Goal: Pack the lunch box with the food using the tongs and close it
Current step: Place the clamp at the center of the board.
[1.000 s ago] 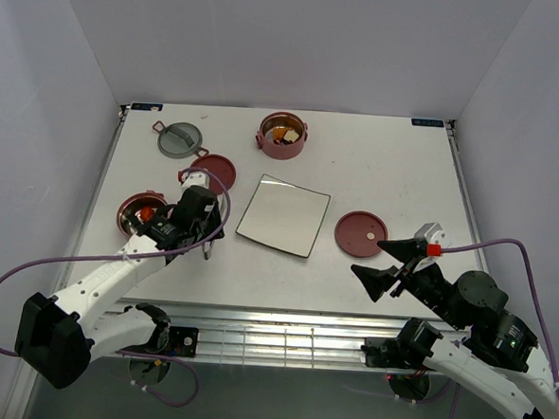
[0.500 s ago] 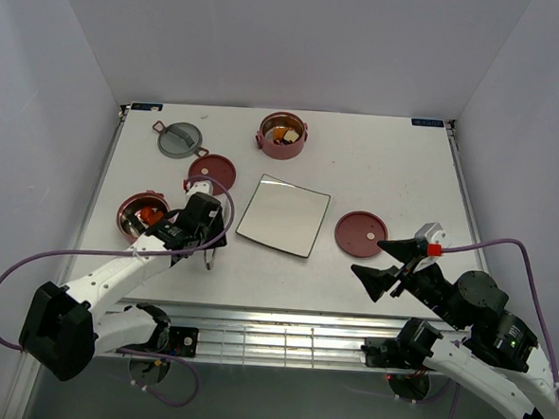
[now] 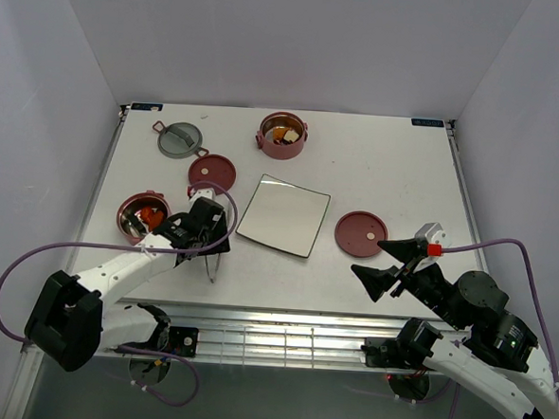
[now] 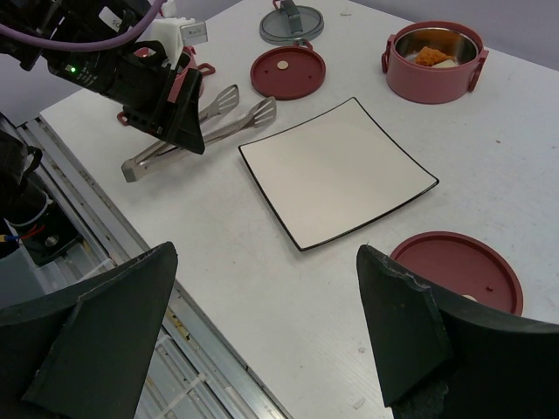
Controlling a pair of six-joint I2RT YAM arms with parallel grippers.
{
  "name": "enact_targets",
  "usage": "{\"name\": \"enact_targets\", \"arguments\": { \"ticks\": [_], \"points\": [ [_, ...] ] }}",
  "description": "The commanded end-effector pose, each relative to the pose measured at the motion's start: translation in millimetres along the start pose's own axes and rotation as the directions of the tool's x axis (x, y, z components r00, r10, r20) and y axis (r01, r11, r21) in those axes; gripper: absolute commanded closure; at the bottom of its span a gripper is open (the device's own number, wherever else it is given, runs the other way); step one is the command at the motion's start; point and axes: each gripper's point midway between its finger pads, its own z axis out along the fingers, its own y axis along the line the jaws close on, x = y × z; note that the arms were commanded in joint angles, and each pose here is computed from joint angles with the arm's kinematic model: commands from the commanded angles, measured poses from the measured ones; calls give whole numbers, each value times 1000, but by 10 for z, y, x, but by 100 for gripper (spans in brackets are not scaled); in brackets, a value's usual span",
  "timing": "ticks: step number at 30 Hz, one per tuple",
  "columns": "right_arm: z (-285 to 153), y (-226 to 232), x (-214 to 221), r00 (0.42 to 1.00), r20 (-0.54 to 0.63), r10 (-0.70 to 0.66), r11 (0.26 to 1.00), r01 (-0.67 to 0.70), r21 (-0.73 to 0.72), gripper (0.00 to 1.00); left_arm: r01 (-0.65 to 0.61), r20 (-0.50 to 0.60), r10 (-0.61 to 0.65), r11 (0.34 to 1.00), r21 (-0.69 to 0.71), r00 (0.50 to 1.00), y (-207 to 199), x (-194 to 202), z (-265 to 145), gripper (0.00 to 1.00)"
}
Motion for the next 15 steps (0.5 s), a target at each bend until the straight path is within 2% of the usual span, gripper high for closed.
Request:
{"name": "enact_targets", "arguments": {
  "ticks": [1, 4, 15],
  "points": [
    [-34, -6, -130, 999, 46, 5, 1000, -5, 5, 11, 19, 11, -19, 1000, 18, 1000, -42, -38, 6, 28],
    [-41, -7, -131, 999, 47, 5, 1000, -5, 5, 11, 26, 7, -26, 1000, 17, 1000, -43, -26, 16, 25],
    [-55, -12, -145, 999, 54, 6, 1000, -6, 7, 11, 31, 0, -31, 999, 9, 1000, -50, -38, 22, 23]
  ]
}}
